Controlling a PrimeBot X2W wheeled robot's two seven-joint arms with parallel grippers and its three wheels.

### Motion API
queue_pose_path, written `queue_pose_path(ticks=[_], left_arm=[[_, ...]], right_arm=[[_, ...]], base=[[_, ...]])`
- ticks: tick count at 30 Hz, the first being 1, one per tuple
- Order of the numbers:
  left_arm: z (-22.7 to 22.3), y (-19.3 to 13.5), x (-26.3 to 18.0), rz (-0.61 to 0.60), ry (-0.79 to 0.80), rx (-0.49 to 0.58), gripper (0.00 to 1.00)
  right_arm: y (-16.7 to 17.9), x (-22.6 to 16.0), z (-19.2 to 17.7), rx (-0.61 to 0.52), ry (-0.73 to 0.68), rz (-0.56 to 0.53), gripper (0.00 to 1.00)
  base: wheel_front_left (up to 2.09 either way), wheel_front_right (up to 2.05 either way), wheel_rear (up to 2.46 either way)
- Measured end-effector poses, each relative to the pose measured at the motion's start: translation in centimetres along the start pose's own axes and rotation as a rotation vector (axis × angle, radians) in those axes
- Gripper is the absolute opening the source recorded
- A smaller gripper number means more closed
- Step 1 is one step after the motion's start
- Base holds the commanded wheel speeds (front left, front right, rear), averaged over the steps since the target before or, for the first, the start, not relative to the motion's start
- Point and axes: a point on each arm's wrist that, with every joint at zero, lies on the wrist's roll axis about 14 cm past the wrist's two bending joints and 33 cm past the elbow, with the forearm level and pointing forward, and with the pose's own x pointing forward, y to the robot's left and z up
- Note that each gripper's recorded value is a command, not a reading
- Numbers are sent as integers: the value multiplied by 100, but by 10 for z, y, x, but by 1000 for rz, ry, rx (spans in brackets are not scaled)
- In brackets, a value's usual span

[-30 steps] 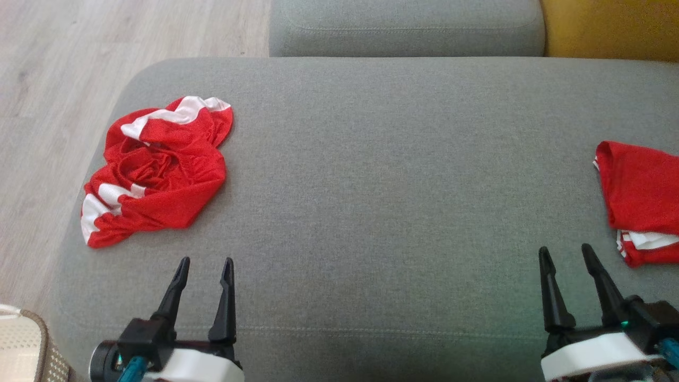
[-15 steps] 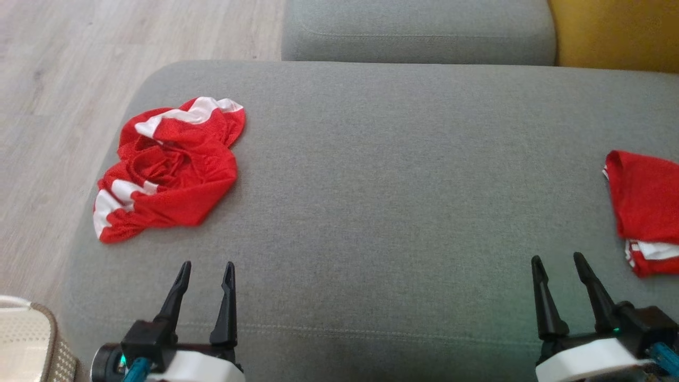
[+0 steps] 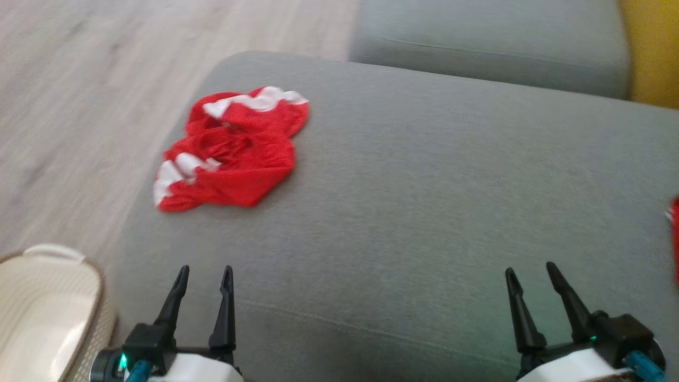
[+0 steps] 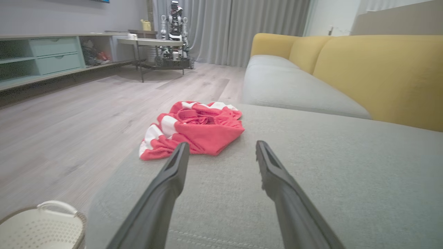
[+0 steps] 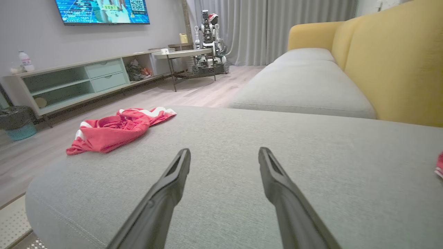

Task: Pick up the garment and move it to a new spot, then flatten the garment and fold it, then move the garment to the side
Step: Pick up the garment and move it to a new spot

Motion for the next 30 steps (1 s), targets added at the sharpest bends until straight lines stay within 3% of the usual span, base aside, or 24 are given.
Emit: queue_pose_path(ticks=[13,20,24,30], left_arm=[[6,62,-46,260,-16,3,100],[5,72,-50,305,-1,6,100],[28,78,-25,287,-69,25,100],[88,88,52,226,-237,81,100]], right_arm=[[74,29,-13,8,40,248,100],[80,34,-22,12,63,271,100],[80,38,-29,-26,76,283,100],[72,56,-37,-53,72,271,100]], base=[[0,0,0],[0,0,0],[0,0,0],[0,0,0]])
